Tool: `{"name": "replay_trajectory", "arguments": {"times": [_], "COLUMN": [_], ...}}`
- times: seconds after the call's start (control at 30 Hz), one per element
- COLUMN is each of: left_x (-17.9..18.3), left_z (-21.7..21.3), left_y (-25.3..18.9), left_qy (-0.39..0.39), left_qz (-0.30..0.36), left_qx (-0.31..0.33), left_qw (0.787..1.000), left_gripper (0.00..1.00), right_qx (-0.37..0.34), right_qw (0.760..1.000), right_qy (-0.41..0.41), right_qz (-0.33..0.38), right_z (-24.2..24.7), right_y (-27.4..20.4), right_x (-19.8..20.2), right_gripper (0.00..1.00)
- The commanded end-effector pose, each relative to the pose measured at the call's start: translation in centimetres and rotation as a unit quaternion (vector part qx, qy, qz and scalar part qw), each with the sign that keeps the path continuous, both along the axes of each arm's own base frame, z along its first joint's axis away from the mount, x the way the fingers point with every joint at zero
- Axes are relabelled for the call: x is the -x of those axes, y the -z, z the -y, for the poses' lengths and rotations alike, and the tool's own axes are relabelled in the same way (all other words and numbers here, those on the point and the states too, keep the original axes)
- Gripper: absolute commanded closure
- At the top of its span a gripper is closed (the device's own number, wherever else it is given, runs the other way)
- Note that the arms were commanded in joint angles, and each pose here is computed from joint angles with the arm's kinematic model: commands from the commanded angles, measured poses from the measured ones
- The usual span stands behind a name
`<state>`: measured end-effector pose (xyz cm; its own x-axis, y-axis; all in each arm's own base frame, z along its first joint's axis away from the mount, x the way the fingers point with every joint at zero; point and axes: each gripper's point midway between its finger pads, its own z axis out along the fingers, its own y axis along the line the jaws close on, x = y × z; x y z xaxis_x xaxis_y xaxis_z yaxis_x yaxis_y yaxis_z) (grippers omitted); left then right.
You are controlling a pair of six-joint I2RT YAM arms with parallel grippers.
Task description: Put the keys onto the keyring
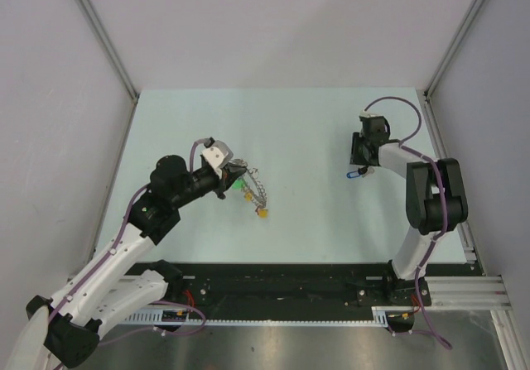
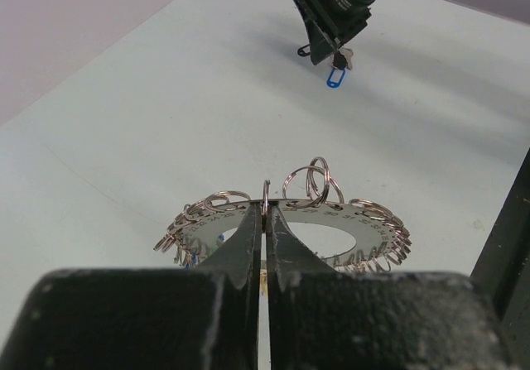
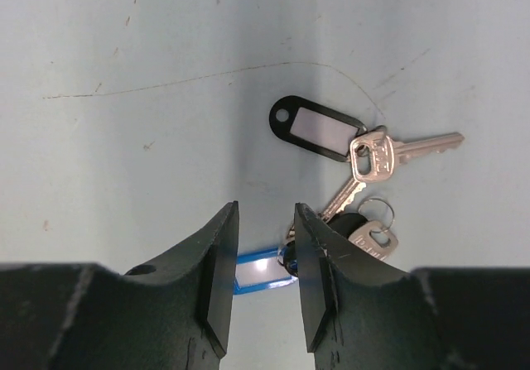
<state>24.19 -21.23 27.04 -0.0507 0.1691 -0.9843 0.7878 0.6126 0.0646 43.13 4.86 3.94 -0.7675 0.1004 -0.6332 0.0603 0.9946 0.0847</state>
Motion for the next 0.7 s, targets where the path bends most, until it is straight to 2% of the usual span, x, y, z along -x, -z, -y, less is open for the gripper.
{"name": "replay_trajectory", "arguments": {"times": [0.0, 0.33, 0.5, 0.67], "left_x": [-0.3, -0.2, -0.2, -0.1], "left_z": [-0.2, -0.1, -0.1, 0.0], "left_y": [-2.2, -2.4, -2.4, -2.5], "left_qy": [-0.002, 0.001, 0.001, 0.004], "left_qz": [0.044, 0.045, 0.045, 0.046], "left_qx": [0.014, 0.017, 0.017, 0.018], "left_qw": [0.999, 0.999, 0.999, 0.999], "left_gripper": [1.0, 1.0, 1.0, 1.0], "right_qx": [0.044, 0.131, 0.129, 0.081], "right_qw": [0.999, 0.989, 0.989, 0.991], "right_qy": [-0.001, -0.006, -0.011, -0.037], "right_qz": [-0.015, -0.064, -0.076, -0.1], "right_z": [0.1, 0.0, -0.5, -3.1], "right_y": [0.3, 1.2, 1.5, 2.5], "right_x": [-0.4, 2.7, 4.1, 7.1], "right_gripper": [0.63, 0.79, 0.82, 0.82]}}
